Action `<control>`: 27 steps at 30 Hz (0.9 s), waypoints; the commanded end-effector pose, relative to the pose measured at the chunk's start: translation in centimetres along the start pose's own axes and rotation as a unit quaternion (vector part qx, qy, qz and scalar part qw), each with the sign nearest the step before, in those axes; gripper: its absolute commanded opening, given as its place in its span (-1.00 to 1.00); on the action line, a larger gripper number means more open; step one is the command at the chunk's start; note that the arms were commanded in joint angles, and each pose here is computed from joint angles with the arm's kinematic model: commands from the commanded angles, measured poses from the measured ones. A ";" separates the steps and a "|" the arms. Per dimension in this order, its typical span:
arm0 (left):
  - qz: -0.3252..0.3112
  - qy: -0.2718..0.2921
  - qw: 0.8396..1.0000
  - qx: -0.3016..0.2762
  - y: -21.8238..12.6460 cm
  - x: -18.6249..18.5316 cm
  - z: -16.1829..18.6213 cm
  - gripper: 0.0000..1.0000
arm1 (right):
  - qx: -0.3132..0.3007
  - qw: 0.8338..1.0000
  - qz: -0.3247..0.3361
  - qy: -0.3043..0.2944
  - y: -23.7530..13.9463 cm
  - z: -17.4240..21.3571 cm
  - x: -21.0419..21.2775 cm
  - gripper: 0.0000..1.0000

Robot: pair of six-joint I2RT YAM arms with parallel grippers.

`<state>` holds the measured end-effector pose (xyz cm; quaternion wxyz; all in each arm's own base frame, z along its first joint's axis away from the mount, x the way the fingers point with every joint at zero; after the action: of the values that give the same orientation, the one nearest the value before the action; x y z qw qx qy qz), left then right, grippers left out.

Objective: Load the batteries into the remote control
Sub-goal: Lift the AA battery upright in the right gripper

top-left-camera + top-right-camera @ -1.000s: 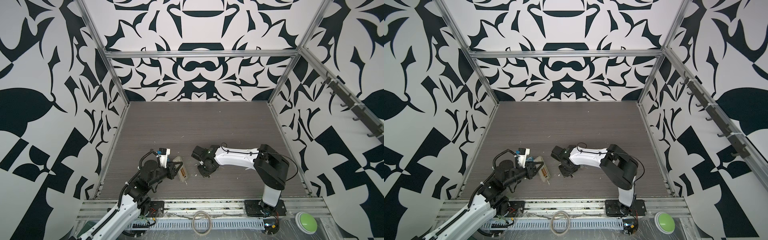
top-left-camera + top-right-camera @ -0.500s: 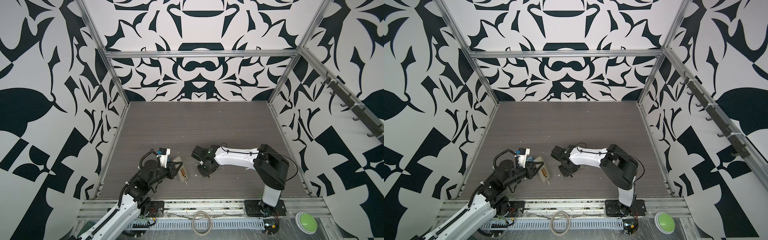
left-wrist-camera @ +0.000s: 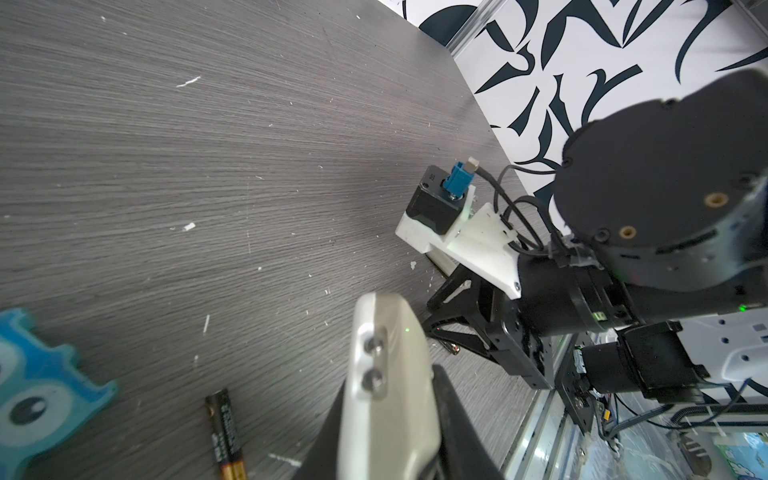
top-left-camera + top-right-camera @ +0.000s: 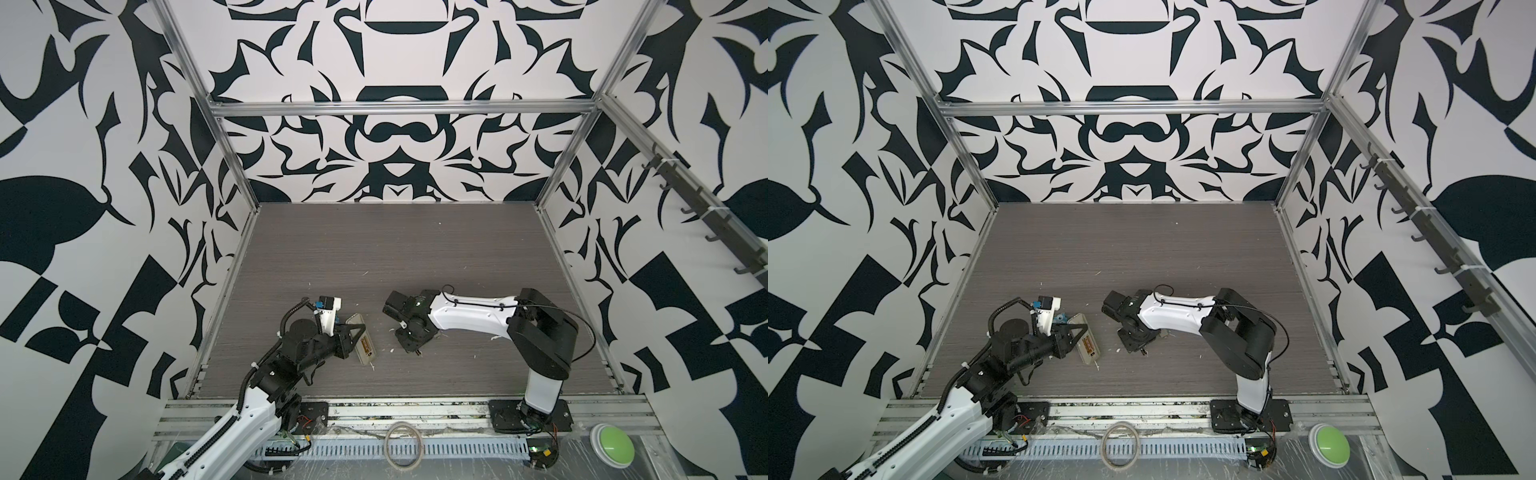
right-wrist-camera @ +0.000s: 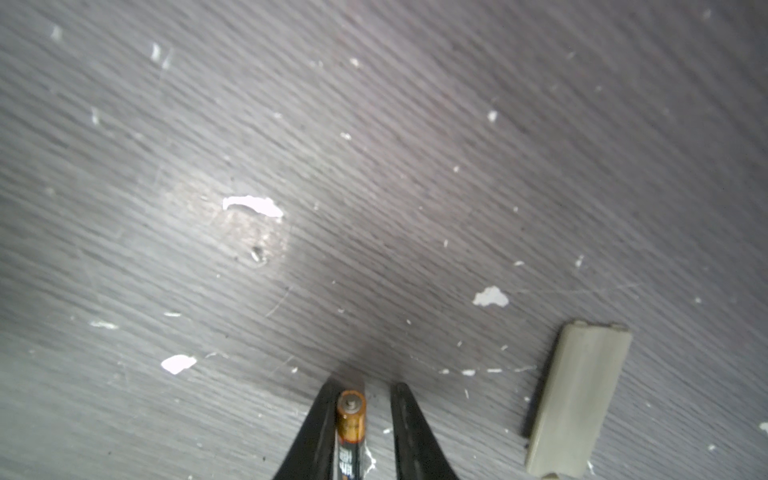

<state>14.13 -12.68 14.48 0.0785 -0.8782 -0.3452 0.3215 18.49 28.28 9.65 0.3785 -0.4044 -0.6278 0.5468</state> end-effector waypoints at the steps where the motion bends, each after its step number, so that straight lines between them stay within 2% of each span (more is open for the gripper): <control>1: 0.010 0.015 1.000 -0.020 -0.2 -0.7 -1.3 -1.00 | -0.026 1.000 -0.009 0.005 -1.5 -1.1 0.3 -0.46; 13: 0.011 0.016 1.000 -0.021 -0.3 -0.7 -1.3 -1.00 | -0.020 1.000 -0.010 0.006 -1.1 -1.0 0.4 -0.53; 27: 0.006 0.017 1.000 -0.023 -0.3 -0.6 -1.4 -1.00 | -0.015 1.000 -0.012 0.001 -0.8 -1.2 0.6 -0.75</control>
<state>14.13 -12.68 14.49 0.0786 -0.8788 -0.3454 0.3196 18.60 28.52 9.80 0.3787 -0.4022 -0.6317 0.5438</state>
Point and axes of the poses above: each gripper's point midway between its finger pads, its own y axis out along the fingers, its own x axis along the line the jaws close on, z = x × y, the point moved 8 cm from there along -y, back along the fingers, and after that the axes turned 9 degrees about y, right-handed, at the moved point
